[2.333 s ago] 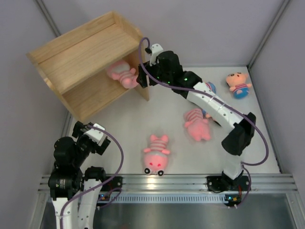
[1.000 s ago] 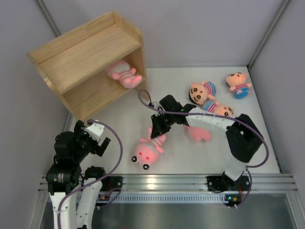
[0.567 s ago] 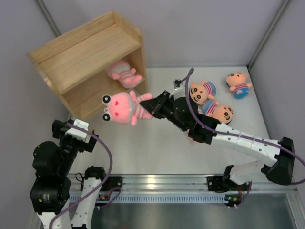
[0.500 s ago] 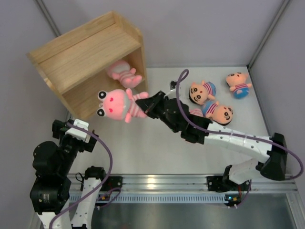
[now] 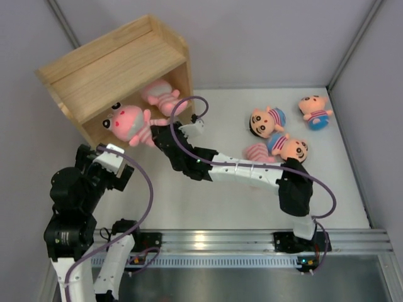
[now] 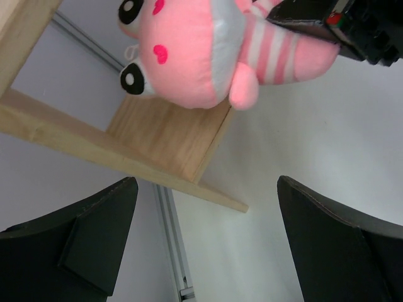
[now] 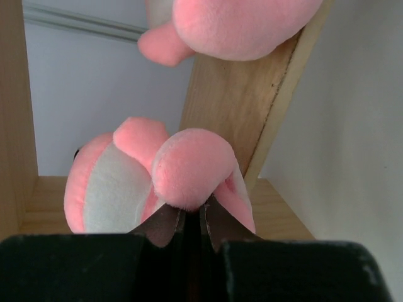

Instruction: Place and organize the stuffed toys onto the shelf

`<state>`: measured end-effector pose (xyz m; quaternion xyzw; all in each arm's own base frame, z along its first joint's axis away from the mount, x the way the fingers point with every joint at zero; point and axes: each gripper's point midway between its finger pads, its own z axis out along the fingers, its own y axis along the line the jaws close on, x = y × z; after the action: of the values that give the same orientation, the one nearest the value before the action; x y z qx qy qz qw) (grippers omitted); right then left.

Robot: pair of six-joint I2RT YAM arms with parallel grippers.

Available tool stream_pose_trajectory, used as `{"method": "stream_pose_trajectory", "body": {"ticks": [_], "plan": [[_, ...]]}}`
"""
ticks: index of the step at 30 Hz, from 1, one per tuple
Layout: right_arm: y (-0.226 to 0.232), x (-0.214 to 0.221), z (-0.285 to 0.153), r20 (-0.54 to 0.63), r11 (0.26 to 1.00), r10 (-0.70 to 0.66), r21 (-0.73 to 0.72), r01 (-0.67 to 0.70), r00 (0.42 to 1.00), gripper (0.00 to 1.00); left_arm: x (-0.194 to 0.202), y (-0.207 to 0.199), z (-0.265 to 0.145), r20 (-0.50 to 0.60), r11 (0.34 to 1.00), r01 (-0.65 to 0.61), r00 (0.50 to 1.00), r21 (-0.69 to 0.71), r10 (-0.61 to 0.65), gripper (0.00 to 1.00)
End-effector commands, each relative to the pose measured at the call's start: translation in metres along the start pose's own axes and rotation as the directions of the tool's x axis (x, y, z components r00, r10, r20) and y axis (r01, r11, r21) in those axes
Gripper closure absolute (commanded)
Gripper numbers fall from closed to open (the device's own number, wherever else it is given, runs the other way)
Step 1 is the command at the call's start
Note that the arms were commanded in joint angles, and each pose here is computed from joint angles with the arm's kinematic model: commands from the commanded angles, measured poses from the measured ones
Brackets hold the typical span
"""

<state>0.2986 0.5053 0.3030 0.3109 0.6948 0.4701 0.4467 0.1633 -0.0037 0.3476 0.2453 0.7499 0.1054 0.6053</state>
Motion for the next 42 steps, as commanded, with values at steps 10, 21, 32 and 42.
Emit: {"method": "stream_pose_trajectory", "body": {"ticks": [10, 21, 32, 42], "plan": [[0.068, 0.060, 0.013, -0.067, 0.978, 0.134, -0.149, -0.143, 0.989, 0.59, 0.000, 0.008, 0.044, -0.014, 0.999, -0.043, 0.999, 0.006, 0.043, 0.01], [0.080, 0.034, -0.005, -0.062, 0.974, 0.093, -0.199, -0.104, 0.994, 0.34, 0.010, -0.011, 0.064, -0.036, 0.993, -0.047, 0.998, 0.109, 0.051, 0.01], [0.057, -0.033, -0.035, 0.004, 0.974, -0.040, -0.223, 0.040, 0.999, 0.37, 0.003, -0.004, 0.096, -0.051, 0.989, -0.068, 0.996, 0.128, 0.075, 0.11], [-0.018, -0.111, -0.089, -0.131, 0.864, -0.493, -0.184, 0.468, 0.860, 0.38, 0.037, 0.024, 0.124, -0.217, 0.985, -0.170, 0.961, 0.029, 0.172, 0.26]]}}
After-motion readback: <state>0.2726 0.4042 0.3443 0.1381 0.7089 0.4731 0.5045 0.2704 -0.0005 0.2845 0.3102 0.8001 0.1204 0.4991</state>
